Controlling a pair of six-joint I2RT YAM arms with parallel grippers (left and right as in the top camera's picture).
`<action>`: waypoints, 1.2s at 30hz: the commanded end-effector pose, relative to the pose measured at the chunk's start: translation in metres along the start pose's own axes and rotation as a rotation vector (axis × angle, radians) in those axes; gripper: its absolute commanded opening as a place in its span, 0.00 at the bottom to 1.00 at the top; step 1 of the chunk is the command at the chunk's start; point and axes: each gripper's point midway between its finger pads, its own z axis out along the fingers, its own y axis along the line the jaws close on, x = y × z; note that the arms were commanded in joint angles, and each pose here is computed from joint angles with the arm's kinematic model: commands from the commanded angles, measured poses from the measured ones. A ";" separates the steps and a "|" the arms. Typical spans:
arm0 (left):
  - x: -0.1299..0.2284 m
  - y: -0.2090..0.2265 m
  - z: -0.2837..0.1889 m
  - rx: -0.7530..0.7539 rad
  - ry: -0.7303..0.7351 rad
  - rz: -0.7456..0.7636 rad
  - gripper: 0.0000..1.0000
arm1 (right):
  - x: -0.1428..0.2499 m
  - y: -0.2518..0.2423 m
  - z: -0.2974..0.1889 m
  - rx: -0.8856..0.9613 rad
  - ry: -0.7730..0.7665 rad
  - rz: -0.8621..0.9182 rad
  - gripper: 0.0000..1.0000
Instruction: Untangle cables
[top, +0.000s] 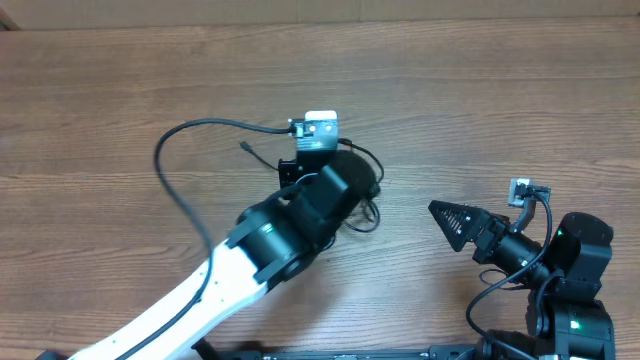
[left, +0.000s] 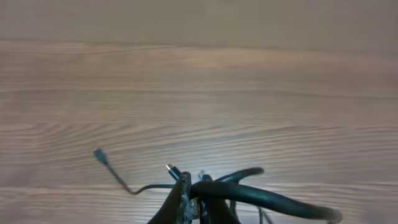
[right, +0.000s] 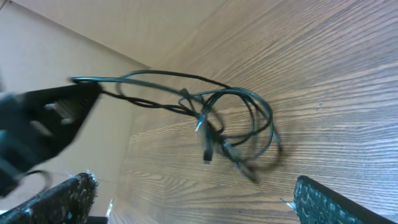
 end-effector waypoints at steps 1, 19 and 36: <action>-0.021 -0.022 -0.035 0.221 -0.012 -0.075 0.04 | -0.007 0.004 -0.004 0.009 -0.026 -0.037 1.00; -0.067 -0.100 -0.108 0.796 -0.075 -0.158 0.04 | 0.009 0.015 -0.004 -0.068 0.048 -0.136 1.00; -0.097 -0.132 -0.156 1.103 -0.103 -0.279 0.04 | 0.020 0.019 -0.005 -0.110 0.081 -0.341 1.00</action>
